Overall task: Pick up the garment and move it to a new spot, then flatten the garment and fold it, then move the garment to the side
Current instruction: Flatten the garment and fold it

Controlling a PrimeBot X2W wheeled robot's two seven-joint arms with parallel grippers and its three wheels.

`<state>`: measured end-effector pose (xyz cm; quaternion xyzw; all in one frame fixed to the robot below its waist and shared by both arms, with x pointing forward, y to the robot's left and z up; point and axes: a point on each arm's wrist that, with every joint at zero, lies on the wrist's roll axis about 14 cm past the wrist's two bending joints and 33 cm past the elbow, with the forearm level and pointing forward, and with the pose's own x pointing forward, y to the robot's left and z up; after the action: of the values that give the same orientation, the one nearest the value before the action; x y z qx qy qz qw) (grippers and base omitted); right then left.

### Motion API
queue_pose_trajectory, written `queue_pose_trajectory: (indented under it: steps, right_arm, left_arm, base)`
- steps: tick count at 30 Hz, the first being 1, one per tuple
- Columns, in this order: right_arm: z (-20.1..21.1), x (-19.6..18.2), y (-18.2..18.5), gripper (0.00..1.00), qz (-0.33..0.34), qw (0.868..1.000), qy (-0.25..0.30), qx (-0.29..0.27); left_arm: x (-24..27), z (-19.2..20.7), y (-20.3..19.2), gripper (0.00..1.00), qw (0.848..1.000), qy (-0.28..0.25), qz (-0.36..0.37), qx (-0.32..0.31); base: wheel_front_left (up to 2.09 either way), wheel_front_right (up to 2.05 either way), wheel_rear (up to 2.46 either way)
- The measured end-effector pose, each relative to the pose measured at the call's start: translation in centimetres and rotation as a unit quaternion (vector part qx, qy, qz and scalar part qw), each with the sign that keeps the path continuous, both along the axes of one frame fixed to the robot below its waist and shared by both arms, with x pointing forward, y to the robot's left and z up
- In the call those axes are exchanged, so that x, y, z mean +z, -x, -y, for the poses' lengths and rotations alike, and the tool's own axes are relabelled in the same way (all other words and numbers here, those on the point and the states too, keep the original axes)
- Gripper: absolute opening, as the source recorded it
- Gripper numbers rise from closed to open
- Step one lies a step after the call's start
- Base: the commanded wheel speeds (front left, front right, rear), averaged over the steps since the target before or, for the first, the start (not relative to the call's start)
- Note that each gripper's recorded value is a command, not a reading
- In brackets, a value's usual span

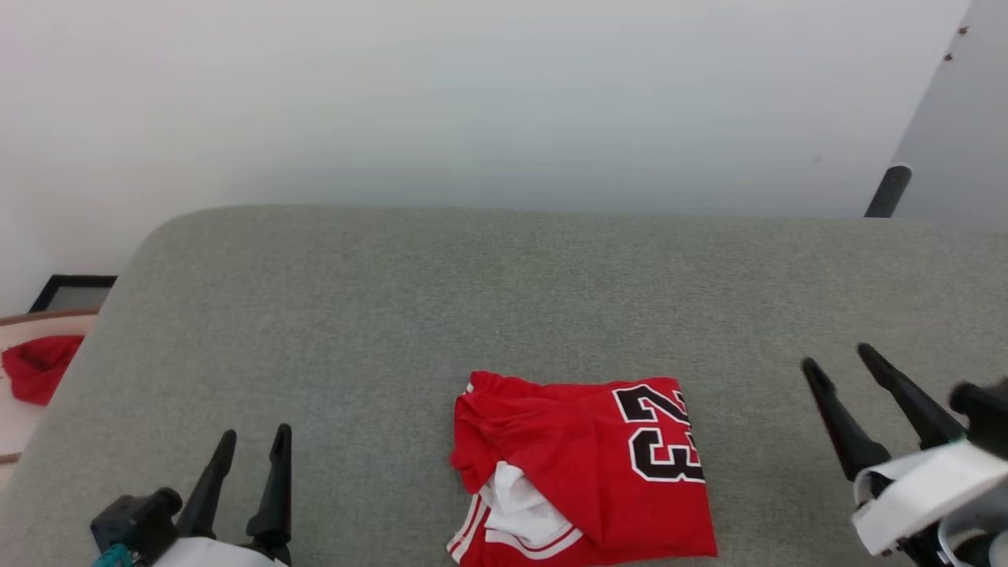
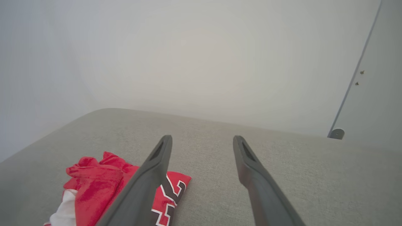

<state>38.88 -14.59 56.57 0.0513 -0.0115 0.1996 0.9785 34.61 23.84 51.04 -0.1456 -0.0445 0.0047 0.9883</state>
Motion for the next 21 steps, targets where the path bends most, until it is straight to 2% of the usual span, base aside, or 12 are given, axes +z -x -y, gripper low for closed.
queue_pose_trajectory:
  steps: [9,21]
  right_arm:
    - [5.3,-2.3,1.6,1.0,0.007,0.996,-0.02,-0.085]
    - [7.2,-4.1,2.9,1.0,-0.002,0.992,-0.031,-0.119]
  left_arm:
    - [-0.2,0.4,0.0,1.0,1.0,-0.015,-0.005,-0.012]
    - [-0.5,0.3,0.3,1.0,0.999,-0.031,-0.01,-0.016]
  base:
    - [0.0,0.0,0.0]
    - [0.0,0.0,0.0]
